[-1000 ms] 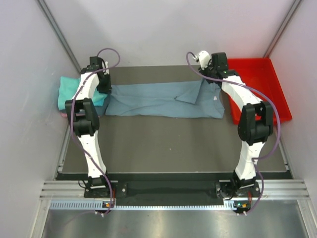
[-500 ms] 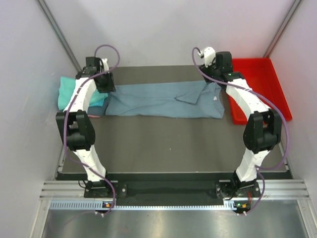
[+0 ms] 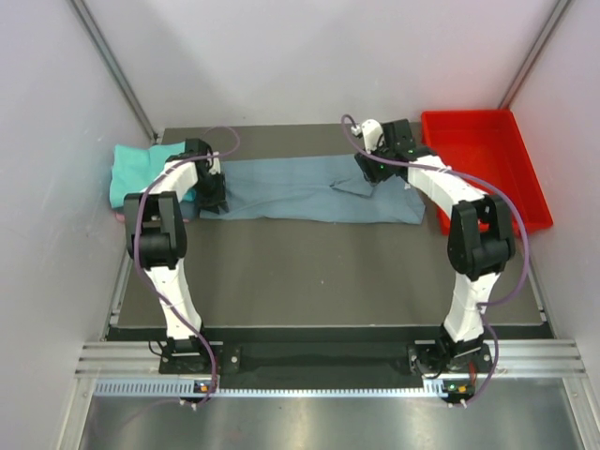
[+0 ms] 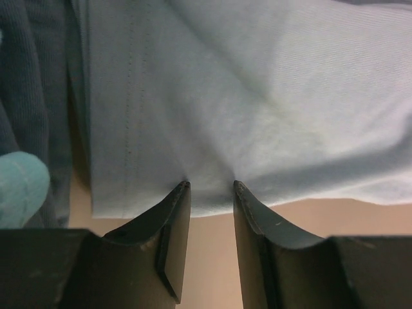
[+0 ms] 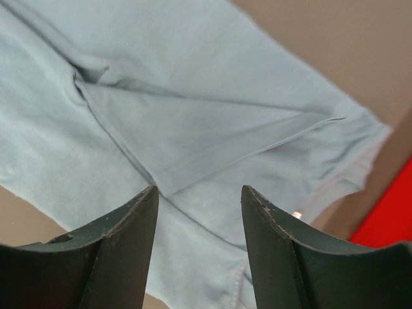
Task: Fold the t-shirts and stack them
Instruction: Fold the tshirt
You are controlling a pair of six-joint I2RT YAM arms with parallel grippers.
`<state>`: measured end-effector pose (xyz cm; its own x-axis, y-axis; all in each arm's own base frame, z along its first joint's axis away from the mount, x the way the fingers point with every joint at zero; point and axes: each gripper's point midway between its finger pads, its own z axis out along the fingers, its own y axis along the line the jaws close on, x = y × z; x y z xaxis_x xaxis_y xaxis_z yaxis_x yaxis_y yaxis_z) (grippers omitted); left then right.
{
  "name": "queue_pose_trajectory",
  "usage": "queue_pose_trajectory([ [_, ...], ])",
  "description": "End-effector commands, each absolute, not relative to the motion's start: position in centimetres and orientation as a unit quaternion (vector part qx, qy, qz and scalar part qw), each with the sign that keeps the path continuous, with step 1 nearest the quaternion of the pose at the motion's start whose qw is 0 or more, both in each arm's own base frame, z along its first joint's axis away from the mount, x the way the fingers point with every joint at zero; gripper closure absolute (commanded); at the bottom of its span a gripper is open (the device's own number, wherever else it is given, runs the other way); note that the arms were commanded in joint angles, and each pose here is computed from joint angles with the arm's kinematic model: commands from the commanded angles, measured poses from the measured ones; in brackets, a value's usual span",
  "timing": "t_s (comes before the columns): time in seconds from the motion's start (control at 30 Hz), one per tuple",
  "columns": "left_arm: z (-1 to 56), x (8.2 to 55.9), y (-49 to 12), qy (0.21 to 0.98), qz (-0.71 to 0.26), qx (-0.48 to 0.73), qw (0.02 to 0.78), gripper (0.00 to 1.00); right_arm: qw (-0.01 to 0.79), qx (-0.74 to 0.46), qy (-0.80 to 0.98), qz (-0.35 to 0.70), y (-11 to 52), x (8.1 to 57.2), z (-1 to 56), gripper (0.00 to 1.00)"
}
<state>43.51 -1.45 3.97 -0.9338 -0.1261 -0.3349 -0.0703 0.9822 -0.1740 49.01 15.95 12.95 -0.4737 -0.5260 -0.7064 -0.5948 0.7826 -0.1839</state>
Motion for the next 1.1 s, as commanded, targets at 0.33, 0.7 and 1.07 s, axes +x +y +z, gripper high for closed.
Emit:
queue_pose_trajectory([
  [0.33, 2.2, 42.9, 1.8, 0.982, -0.019, -0.087, 0.167, 0.63, 0.359, -0.353, 0.862, 0.056, 17.9, 47.0, 9.7, 0.44],
  [0.7, 2.5, 41.0, 2.4, 0.982, -0.012, -0.091, 0.166, 0.63, 0.348, -0.359, 0.865, 0.051, 17.9, 47.2, 8.0, 0.43],
  [1.07, 2.8, 41.1, 2.4, 0.981, -0.011, -0.092, 0.170, 0.64, 0.347, -0.365, 0.864, 0.022, 17.7, 48.7, 6.3, 0.48],
])
